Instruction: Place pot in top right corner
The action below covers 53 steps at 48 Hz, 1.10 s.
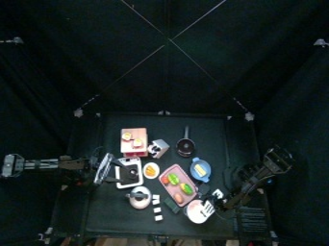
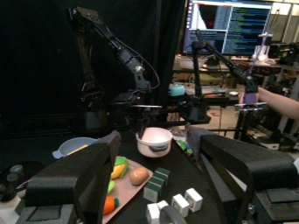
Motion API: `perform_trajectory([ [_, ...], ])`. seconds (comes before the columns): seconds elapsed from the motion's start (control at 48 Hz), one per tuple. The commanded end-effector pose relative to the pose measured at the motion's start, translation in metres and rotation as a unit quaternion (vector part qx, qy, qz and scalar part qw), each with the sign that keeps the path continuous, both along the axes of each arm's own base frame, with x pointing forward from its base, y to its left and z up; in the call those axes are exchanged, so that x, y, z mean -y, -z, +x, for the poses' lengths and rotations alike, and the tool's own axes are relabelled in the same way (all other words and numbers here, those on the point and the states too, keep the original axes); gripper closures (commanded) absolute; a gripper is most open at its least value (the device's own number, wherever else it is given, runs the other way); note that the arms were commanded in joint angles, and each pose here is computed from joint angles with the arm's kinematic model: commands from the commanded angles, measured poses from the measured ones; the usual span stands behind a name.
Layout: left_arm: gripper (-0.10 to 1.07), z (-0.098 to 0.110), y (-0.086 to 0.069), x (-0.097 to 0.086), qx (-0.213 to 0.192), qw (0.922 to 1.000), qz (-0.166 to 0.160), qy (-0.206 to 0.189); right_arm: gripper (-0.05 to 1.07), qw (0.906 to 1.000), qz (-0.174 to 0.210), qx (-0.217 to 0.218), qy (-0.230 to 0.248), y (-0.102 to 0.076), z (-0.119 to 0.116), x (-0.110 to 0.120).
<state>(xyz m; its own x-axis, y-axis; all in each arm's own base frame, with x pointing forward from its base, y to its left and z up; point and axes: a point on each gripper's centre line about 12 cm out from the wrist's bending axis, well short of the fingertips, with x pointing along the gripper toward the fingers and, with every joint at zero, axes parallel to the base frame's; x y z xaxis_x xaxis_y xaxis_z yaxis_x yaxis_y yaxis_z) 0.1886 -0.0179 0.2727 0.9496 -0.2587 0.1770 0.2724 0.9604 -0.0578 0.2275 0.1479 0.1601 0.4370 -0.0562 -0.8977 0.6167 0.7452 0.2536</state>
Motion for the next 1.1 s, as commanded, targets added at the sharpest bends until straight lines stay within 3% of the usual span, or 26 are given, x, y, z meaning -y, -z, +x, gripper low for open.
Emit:
perform_trajectory([
  [0.0, 0.02, 0.001, -0.005, 0.000, 0.007, 1.0000, 0.000, 0.000, 0.68, 0.9992, 0.008, 0.039, 0.009, -0.022, 0.011, 0.009],
  [0.104, 0.02, 0.002, -0.006, 0.000, 0.008, 1.0000, 0.001, 0.000, 0.68, 0.9969, -0.001, 0.074, 0.026, -0.038, 0.019, 0.030],
  [0.271, 0.02, 0.002, -0.006, -0.001, 0.008, 1.0000, 0.001, -0.002, 0.68, 0.9854, -0.029, 0.136, 0.098, -0.073, 0.018, 0.087],
  [0.417, 0.02, 0.002, -0.005, -0.002, 0.007, 1.0000, 0.001, -0.003, 0.68, 0.9607, -0.069, 0.176, 0.204, -0.093, -0.006, 0.154],
  [0.542, 0.02, 0.002, -0.005, -0.002, 0.007, 1.0000, 0.001, -0.003, 0.68, 0.9291, -0.103, 0.200, 0.294, -0.098, -0.031, 0.204],
  [0.604, 0.02, 0.002, -0.005, -0.002, 0.007, 1.0000, 0.001, -0.004, 0.68, 0.9114, -0.124, 0.210, 0.331, -0.097, -0.043, 0.226],
  [0.729, 0.02, 0.001, -0.005, -0.002, 0.006, 1.0000, 0.001, -0.005, 0.68, 0.8880, -0.139, 0.224, 0.377, -0.089, -0.054, 0.259],
  [0.917, 0.02, 0.001, -0.002, -0.005, 0.002, 0.9999, -0.001, -0.013, 0.68, 0.8685, -0.121, 0.229, 0.422, -0.064, -0.063, 0.297],
  [1.083, 0.02, 0.001, 0.006, -0.013, -0.014, 0.9992, 0.000, -0.038, 0.69, 0.8576, -0.098, 0.210, 0.459, -0.041, -0.067, 0.323],
])
